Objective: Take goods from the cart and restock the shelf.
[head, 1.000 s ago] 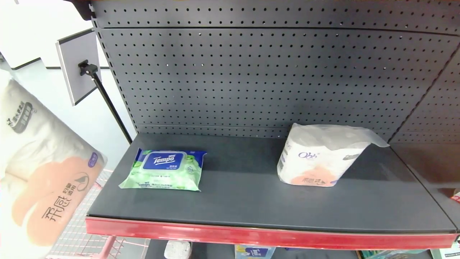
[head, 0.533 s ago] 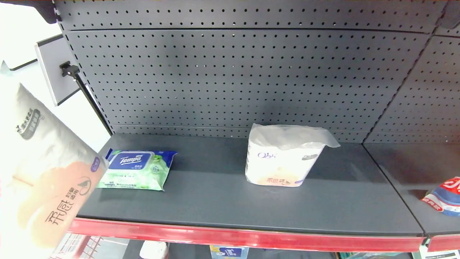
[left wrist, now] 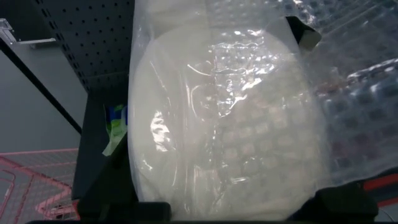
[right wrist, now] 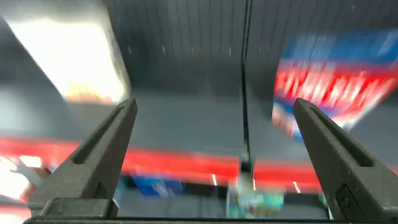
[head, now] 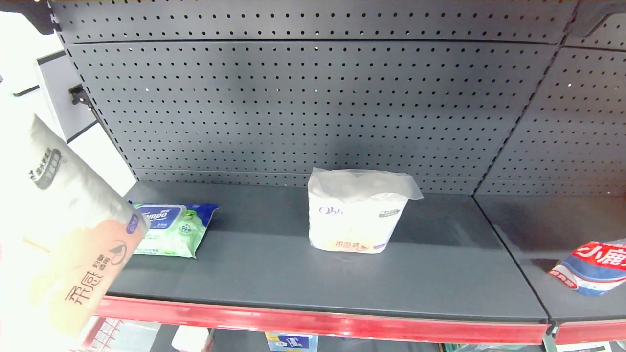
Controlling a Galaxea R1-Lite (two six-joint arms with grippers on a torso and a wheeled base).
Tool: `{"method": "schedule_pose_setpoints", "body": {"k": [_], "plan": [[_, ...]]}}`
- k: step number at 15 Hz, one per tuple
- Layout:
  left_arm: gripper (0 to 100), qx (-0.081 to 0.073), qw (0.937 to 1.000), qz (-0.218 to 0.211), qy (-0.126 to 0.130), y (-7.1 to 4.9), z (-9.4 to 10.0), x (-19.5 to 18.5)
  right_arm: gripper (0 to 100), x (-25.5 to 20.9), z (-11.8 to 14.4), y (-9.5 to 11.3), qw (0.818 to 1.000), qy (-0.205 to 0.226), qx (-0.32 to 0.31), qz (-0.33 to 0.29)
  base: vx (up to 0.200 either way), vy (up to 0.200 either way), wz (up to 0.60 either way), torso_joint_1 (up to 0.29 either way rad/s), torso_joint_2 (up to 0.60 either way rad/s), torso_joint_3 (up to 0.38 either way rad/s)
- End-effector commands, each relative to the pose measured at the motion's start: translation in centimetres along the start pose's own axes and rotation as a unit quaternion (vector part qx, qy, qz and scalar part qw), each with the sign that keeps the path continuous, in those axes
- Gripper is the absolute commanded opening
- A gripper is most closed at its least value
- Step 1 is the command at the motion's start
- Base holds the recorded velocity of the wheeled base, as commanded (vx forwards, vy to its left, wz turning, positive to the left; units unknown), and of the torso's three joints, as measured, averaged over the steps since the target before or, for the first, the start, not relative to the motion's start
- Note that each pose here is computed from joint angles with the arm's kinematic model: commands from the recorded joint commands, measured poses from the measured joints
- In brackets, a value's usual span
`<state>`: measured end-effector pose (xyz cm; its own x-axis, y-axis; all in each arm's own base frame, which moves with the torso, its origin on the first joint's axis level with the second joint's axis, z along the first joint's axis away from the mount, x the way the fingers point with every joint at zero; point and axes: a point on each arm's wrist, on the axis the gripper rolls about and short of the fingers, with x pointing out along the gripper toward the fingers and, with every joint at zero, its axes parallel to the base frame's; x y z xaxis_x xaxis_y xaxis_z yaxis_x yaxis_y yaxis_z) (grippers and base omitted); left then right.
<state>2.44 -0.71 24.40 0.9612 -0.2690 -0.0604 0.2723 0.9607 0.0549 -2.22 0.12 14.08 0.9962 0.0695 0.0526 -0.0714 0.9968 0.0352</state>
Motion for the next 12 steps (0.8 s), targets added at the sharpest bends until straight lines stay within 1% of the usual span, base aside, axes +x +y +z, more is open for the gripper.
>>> {"method": "schedule_pose_setpoints", "body": {"k": [1,2,3,4,5,6,7,9,10,11,12], "plan": [[0,0.001,0.9999,-0.001,0.013,-0.1,0.0,0.7,100,6.9,9.9,0.2,0.998,0.043,0.035,0.029,0.0,0.0,0.0,0.0,0.0,0.0],[0,-0.002,0.9999,-0.012,0.011,-0.1,0.5,1.2,100,8.8,9.6,0.5,0.994,0.075,-0.002,0.084,0.0,0.0,0.0,0.0,0.0,0.0],[0,-0.007,0.9989,-0.046,0.005,-0.3,1.0,2.0,100,11.7,9.3,1.5,0.979,0.104,-0.018,0.175,0.0,0.0,0.0,0.0,0.0,0.0],[0,-0.011,0.9977,-0.067,0.001,-0.4,1.0,2.2,100,13.8,8.6,2.2,0.96,0.126,-0.015,0.249,0.0,0.0,0.0,0.0,0.0,0.0],[0,-0.011,0.9974,-0.072,0.004,-0.4,1.0,2.3,100,15.0,7.9,2.5,0.952,0.142,-0.019,0.271,0.0,0.0,0.0,0.0,0.0,0.0],[0,-0.008,0.9975,-0.069,0.013,-0.5,0.8,2.7,100,16.8,6.9,2.7,0.939,0.165,-0.03,0.3,0.0,0.0,0.0,0.0,0.0,0.0],[0,-0.008,0.9976,-0.067,0.017,-0.5,0.9,3.0,100,18.4,6.1,2.9,0.928,0.183,-0.023,0.324,0.0,0.0,0.0,0.0,0.0,0.0],[0,-0.008,0.997,-0.073,0.023,-0.5,1.0,3.5,100,21.0,4.2,3.3,0.905,0.194,-0.026,0.377,0.0,0.0,0.0,0.0,0.0,0.0],[0,-0.009,0.9969,-0.075,0.023,-0.5,1.1,3.6,100,21.7,3.7,3.4,0.9,0.193,-0.035,0.39,0.0,0.0,0.0,0.0,0.0,0.0],[0,-0.009,0.9964,-0.081,0.023,-0.6,1.4,3.8,100,23.6,2.3,3.2,0.893,0.192,-0.056,0.404,0.0,0.0,0.0,0.0,0.0,0.0],[0,-0.009,0.9961,-0.085,0.022,-0.6,1.5,3.9,100,24.6,1.7,3.1,0.888,0.187,-0.064,0.416,0.0,0.0,0.0,0.0,0.0,0.0]]}}
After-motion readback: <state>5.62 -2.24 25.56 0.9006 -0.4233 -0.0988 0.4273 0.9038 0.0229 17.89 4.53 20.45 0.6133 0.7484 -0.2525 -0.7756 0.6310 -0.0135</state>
